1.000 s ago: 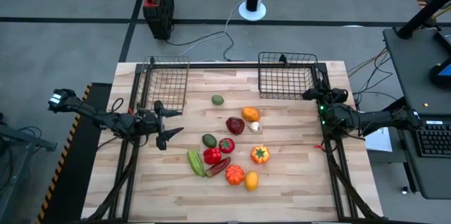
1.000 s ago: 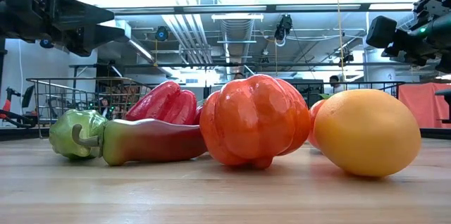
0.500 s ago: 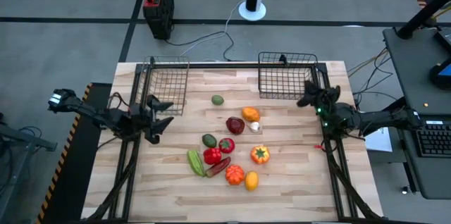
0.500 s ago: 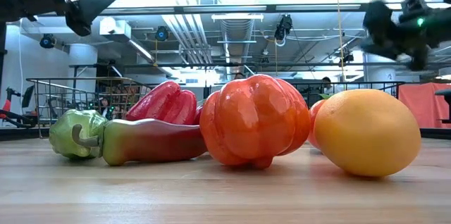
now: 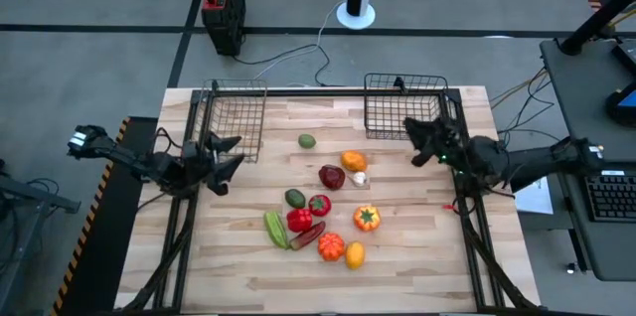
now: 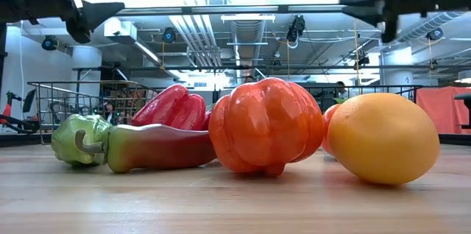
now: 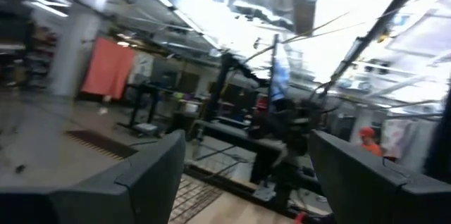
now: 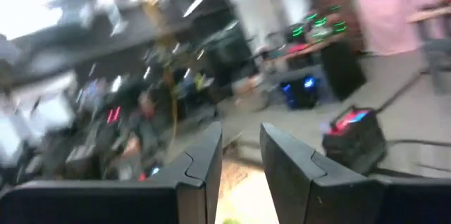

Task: Sort produce into baskets
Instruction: Put the garlic into the black wire basket

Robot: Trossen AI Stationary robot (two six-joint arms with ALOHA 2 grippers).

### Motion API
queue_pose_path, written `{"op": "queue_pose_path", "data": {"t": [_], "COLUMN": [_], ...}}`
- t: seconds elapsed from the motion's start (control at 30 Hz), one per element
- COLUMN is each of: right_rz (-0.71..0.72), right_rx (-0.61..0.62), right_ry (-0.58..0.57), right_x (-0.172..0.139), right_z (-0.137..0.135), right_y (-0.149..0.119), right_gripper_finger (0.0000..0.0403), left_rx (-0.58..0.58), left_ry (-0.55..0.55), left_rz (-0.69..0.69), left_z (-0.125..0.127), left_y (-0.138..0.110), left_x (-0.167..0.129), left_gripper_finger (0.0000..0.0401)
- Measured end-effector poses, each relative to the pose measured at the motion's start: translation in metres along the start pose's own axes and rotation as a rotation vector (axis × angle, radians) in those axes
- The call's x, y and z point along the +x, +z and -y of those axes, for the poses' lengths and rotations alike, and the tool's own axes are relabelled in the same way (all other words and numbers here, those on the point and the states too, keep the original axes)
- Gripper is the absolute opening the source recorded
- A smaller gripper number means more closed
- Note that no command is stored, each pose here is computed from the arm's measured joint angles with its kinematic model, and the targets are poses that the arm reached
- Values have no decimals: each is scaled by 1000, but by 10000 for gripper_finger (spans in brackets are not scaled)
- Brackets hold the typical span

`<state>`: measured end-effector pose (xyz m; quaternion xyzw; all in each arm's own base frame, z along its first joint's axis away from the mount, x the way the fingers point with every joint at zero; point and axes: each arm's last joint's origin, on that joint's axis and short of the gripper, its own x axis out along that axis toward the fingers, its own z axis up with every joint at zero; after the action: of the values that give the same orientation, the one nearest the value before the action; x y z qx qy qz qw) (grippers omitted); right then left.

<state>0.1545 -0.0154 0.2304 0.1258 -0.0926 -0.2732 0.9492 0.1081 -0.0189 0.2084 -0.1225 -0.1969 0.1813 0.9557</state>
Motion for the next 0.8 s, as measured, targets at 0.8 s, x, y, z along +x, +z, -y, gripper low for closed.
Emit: {"op": "queue_pose_path", "data": {"t": [0.8], "right_rz": [-1050], "right_rx": [-459], "right_ry": [-346], "right_x": [41], "right_z": [-87], "right_y": [18], "right_gripper_finger": [91], "left_rx": [292], "left_ry": [-15], "left_rz": [-527], "left_z": [50], "left_y": [-2], "left_x": [51], "left_gripper_finger": [284]}}
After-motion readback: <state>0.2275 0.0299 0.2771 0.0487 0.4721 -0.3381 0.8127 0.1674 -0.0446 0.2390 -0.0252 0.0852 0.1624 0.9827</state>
